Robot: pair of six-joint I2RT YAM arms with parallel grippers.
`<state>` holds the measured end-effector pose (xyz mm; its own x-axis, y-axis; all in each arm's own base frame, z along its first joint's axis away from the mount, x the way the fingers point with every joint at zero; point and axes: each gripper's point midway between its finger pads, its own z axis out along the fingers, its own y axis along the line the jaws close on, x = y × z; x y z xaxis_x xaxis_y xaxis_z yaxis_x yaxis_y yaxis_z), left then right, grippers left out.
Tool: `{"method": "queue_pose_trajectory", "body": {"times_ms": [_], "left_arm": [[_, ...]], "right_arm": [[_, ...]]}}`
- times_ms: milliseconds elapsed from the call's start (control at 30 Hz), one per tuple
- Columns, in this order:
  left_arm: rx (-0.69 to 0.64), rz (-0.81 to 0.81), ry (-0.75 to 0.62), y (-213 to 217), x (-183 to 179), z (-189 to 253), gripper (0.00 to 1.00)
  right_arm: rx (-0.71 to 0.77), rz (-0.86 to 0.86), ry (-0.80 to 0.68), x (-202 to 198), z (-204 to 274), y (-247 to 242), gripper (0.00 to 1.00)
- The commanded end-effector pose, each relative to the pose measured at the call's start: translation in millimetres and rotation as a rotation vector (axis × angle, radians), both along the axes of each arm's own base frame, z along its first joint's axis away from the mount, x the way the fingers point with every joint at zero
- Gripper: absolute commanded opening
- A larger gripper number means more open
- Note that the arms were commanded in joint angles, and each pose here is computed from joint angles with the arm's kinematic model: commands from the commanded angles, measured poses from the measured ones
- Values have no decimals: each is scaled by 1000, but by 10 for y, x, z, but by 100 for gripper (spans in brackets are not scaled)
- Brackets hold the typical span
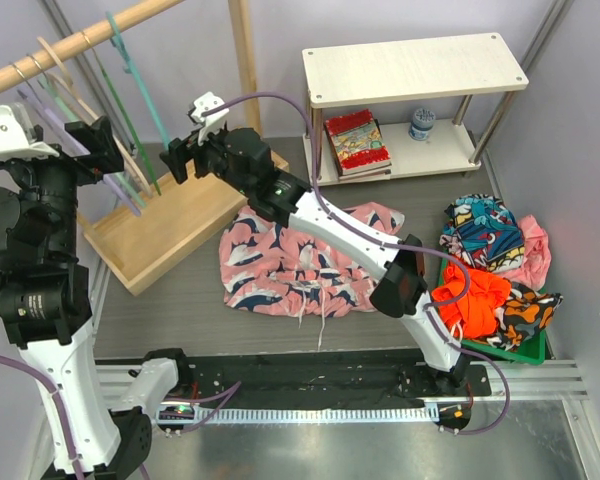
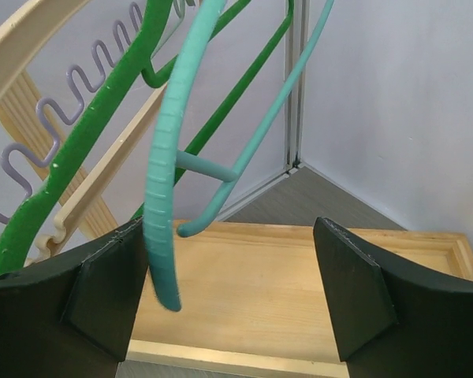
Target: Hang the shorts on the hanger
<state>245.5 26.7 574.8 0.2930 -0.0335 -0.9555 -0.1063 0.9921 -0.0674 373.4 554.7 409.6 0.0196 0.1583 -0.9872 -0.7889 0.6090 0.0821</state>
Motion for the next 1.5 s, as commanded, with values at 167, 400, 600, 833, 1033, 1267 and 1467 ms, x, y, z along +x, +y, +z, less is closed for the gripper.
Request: {"method": "queue_pose_trajectory", "body": {"times_ms": [167,400,600,833,1033,1267,1467], "left_arm": [[-13,-5,-48,1,-32,97,100],[-18,-5,-46,3,-27,83,100],[-20,2,-43,20,-51,54,100],[-21,4,-31,28,-14,21,100],[-9,-104,22,-146,146,-120,100],[-32,-173,57,-250,297,-220,100],[-26,-202,74,-294,357,-251,100]], "right_arm": [[125,-71,-105,-6,565,-127,51],[169,-123,-187,3,878,-280,1],[254,-175,-220,60,1120,-458,1],[272,-194,-255,57,1292,-591,1],[254,-172,-245,28,1412,-787,1],[248,-160,-271,19,1580,-991,1],[159,-141,-241,53,1372,-1105,1]]}}
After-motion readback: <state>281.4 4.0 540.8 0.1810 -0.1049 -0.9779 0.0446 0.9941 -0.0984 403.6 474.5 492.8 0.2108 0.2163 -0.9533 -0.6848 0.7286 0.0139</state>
